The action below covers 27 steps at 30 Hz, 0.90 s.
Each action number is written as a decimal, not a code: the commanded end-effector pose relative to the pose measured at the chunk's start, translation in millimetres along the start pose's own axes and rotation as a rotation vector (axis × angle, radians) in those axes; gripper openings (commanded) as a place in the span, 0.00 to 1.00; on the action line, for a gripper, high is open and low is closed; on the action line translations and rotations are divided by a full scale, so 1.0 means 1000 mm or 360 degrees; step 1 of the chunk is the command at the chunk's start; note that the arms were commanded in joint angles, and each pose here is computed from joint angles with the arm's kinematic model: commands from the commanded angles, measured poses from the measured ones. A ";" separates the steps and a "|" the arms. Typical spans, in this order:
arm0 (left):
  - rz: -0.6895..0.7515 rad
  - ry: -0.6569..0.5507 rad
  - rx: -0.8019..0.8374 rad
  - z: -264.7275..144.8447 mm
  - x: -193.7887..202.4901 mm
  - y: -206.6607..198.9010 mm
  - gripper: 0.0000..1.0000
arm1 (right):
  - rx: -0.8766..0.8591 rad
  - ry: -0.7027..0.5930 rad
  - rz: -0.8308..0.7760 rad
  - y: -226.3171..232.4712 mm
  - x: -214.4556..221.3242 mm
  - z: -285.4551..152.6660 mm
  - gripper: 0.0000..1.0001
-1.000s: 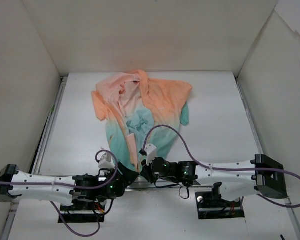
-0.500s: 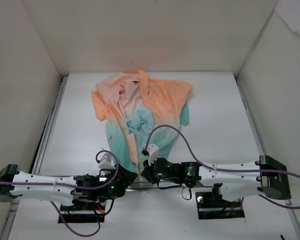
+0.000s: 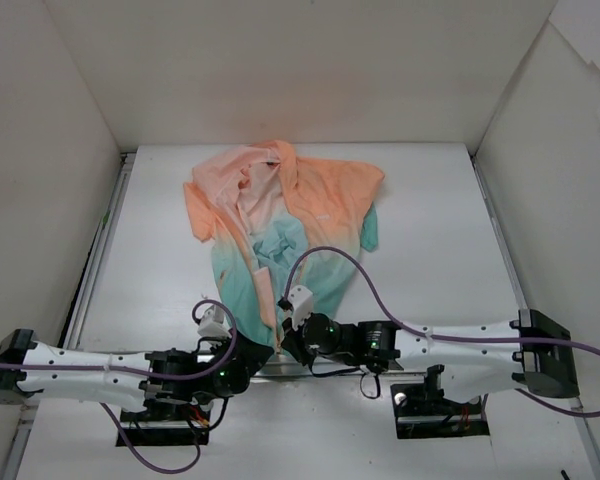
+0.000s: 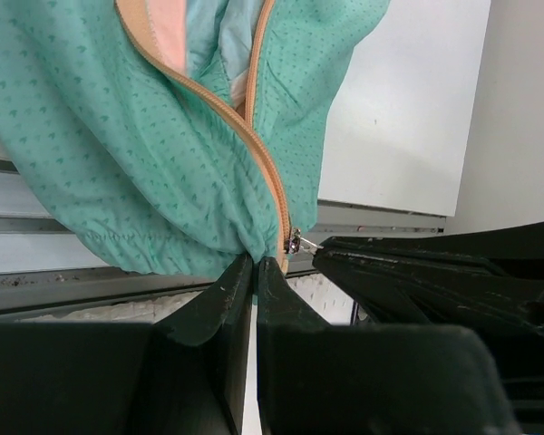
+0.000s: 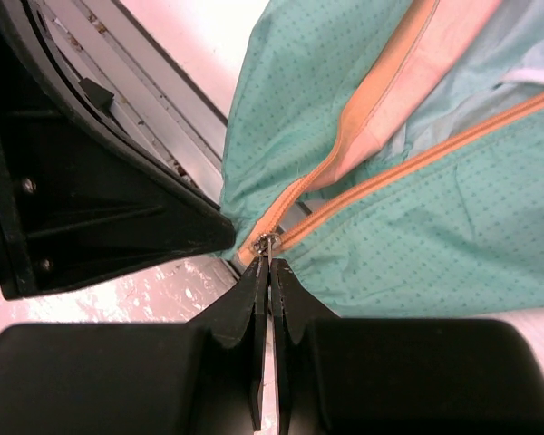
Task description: Zip up the jacket
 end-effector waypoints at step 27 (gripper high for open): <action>0.0398 0.0081 0.0242 -0.024 -0.005 -0.007 0.00 | -0.0487 -0.0195 0.0177 -0.003 -0.080 0.015 0.27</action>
Point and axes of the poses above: each gripper's point midway between its finger pads, its own z axis out along the fingers, its own y axis along the line the jaws close on, x = y × z, the point moved 2 cm from there along -z, back along the fingers, and after that the axes turned 12 degrees about z, right-handed, at the moved point
